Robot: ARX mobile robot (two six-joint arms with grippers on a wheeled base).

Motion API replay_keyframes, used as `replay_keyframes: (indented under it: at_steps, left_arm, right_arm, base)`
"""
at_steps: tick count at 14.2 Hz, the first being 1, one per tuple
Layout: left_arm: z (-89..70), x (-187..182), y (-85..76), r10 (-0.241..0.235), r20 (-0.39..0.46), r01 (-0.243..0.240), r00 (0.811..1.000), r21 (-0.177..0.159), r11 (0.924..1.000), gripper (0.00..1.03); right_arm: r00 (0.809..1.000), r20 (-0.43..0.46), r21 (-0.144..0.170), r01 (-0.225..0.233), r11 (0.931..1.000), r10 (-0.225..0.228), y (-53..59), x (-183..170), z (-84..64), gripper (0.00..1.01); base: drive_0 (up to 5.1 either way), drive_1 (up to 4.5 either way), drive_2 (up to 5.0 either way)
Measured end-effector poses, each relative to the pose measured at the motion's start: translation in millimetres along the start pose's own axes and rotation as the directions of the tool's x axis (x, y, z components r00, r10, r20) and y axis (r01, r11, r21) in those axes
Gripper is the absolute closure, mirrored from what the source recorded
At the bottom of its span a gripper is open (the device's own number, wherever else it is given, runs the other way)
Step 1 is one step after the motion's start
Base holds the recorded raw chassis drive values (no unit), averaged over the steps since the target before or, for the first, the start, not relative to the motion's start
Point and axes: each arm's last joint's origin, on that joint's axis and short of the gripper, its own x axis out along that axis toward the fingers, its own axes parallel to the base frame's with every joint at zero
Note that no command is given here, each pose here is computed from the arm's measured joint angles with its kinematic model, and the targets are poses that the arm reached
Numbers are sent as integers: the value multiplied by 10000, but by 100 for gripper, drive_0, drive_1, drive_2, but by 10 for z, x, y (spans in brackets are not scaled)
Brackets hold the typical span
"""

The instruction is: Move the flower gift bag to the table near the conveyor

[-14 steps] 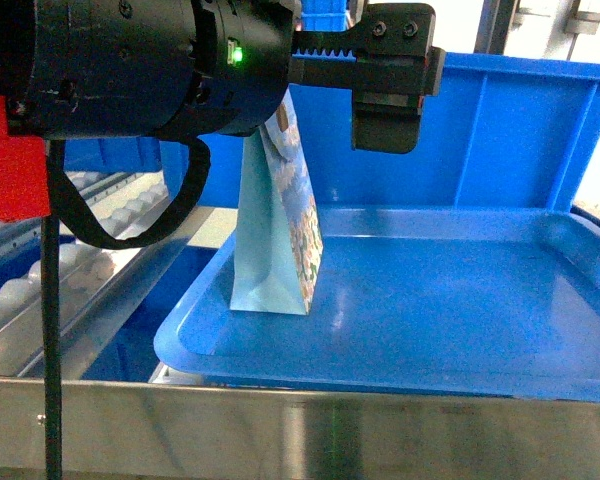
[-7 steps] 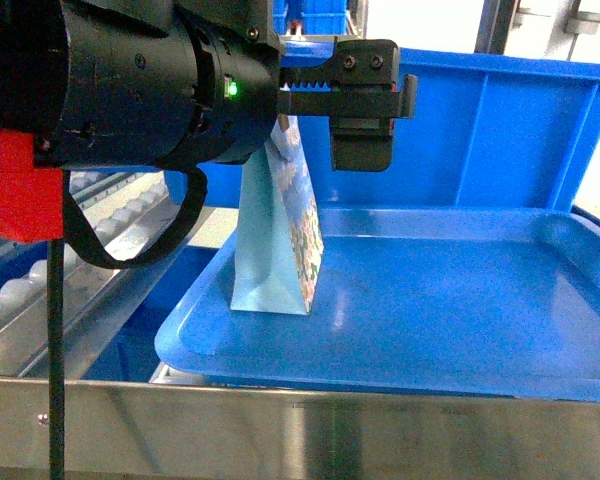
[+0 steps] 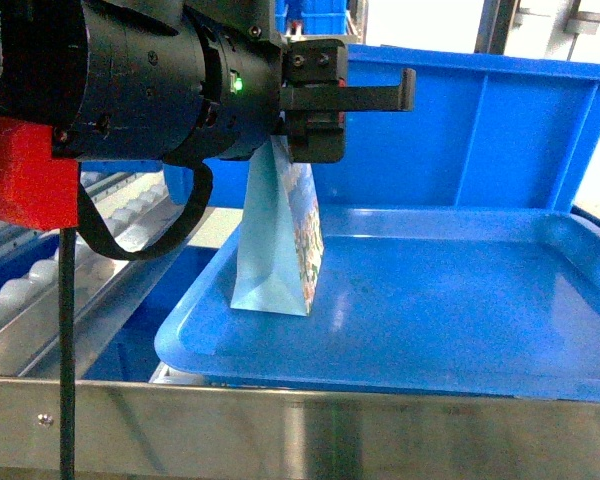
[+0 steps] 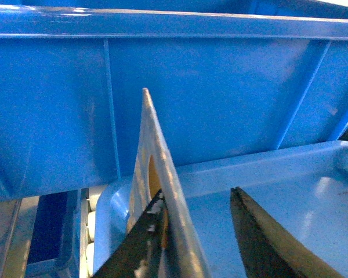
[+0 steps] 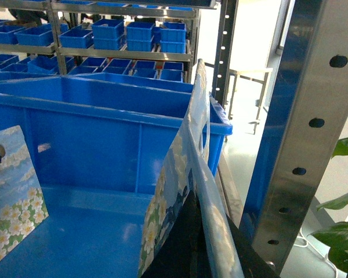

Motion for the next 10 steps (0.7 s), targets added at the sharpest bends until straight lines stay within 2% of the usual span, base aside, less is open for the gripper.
replay_keyframes:
  at_steps: [2, 3, 4, 8, 10]
  left_arm:
    - [-6, 2, 2, 48, -38, -49, 10000, -30, 10000, 96]
    - [-5, 2, 3, 86, -28, -86, 10000, -26, 10000, 101]
    - [-5, 1, 2, 86, -28, -86, 10000, -29, 10000, 101]
    - [-58, -69, 40, 692, 240, -693, 9973, 33, 9976, 101]
    - [-23, -171, 77, 966, 737, -981, 9926, 165, 9950, 101]
  right_arm:
    - [10000, 0, 0, -4, 10000, 4, 0, 0, 0, 99]
    - [10000, 4, -3, -4, 10000, 4, 0, 0, 0, 99]
    - [10000, 0, 0, 0, 10000, 0, 0, 0, 0, 99]
    - [10000, 4, 1, -4, 10000, 4, 0, 0, 0, 99]
    - [10000, 4, 1, -4, 10000, 4, 0, 0, 0, 99]
  base:
    - [0, 0, 0]
    - [0, 0, 0]
    - [0, 0, 0]
    - [0, 0, 0]
    - [0, 0, 0]
